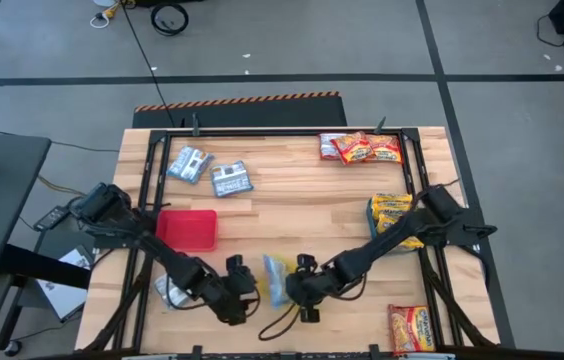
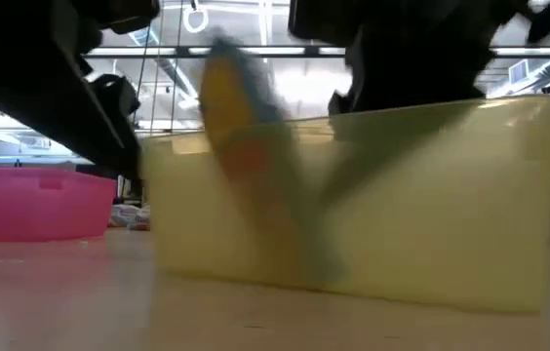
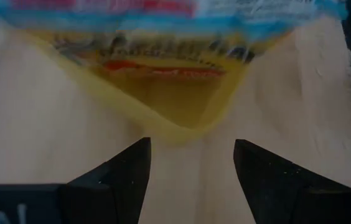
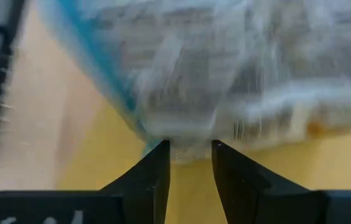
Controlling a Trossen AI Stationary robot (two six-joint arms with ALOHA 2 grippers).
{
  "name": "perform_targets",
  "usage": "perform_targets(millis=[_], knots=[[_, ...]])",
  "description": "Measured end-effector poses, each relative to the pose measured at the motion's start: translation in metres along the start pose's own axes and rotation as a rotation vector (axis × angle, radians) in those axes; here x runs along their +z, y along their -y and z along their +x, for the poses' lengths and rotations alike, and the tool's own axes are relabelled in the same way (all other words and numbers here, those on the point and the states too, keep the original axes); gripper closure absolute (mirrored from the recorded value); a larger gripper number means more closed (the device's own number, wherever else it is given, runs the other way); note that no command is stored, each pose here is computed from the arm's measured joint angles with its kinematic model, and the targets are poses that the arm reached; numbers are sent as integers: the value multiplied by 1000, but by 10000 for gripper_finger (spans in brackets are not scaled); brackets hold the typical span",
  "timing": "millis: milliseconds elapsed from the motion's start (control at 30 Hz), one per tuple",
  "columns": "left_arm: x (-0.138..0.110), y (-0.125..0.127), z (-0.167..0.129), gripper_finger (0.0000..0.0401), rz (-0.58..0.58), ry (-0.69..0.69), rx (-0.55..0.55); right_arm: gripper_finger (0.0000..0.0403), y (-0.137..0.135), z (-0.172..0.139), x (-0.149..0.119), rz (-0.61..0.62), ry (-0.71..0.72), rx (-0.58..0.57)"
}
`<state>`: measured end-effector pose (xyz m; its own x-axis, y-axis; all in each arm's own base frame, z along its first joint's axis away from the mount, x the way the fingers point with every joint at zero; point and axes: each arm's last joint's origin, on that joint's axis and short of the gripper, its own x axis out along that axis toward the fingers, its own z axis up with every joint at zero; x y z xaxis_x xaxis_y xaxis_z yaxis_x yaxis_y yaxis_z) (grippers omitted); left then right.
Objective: Sort Maruchan noodles
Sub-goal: Put the light blue noodle pack into the yellow bin
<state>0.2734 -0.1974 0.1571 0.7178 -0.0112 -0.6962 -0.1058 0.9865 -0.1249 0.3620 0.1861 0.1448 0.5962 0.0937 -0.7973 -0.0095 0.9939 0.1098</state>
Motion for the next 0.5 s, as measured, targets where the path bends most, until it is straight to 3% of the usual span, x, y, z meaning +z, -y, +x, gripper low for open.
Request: perform_targets(millis=[300,500], knots=[[18,4,28,168,-18,40,-27,279,11,9,13,69,107,6],[24,6,30,168,-27,1,-19,279,13,6,10,66,63,-20]])
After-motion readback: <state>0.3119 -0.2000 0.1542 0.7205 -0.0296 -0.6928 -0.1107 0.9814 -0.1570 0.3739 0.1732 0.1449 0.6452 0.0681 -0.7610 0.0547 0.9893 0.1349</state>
